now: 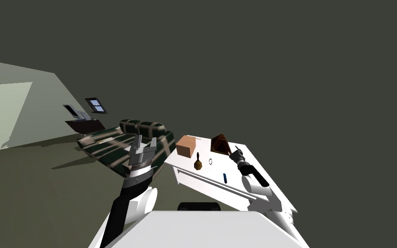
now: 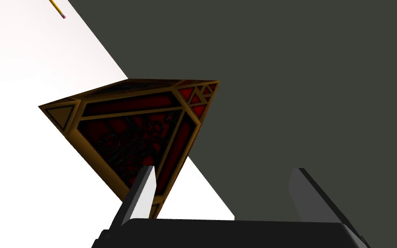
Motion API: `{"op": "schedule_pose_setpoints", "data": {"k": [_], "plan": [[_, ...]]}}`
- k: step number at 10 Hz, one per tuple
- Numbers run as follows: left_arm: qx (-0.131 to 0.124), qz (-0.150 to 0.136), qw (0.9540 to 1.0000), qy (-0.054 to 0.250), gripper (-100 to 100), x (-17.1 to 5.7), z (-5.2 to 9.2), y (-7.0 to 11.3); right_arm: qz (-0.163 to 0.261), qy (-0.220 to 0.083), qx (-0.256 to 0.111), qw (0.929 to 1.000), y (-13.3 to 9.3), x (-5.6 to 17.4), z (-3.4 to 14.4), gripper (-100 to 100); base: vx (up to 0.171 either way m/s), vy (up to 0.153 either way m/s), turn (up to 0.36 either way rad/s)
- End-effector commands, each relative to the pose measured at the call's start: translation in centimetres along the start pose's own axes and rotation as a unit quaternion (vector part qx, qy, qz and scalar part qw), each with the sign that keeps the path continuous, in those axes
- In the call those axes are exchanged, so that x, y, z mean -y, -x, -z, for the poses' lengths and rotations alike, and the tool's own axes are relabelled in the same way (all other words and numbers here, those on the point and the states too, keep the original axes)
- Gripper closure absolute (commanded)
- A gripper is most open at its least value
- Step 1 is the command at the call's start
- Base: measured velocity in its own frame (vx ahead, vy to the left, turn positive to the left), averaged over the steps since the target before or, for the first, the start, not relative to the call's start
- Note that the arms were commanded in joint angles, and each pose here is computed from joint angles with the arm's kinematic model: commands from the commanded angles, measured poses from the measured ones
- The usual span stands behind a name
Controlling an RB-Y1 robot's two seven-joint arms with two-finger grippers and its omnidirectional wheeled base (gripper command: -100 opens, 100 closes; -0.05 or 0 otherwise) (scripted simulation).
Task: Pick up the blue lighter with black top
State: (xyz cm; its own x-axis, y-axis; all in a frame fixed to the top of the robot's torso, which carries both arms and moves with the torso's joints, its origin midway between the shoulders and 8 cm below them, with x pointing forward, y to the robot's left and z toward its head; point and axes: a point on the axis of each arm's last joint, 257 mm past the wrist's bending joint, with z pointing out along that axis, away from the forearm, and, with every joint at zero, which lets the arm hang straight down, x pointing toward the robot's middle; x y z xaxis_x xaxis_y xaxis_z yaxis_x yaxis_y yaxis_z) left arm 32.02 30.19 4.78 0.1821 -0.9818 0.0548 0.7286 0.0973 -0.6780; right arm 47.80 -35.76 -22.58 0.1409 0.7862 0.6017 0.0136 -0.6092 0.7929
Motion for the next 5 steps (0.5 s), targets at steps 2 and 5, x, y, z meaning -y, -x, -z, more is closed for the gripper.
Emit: {"op": "schedule_pose_setpoints", "data": {"k": [2, 5], "plan": [[0.0, 0.0, 1.0, 0.0, 0, 0.0, 0.0, 0.0, -0.035, -0.035, 0.038, 0.998, 2.8, 2.0, -0.7, -100, 0.009, 0.048, 0.018], [0.0, 0.0, 1.0, 0.0, 0, 0.0, 0.0, 0.0, -0.064, -0.063, 0.071, 0.9934, 5.2, 3.6, -1.0, -100, 0.008, 0.022, 0.014]]}}
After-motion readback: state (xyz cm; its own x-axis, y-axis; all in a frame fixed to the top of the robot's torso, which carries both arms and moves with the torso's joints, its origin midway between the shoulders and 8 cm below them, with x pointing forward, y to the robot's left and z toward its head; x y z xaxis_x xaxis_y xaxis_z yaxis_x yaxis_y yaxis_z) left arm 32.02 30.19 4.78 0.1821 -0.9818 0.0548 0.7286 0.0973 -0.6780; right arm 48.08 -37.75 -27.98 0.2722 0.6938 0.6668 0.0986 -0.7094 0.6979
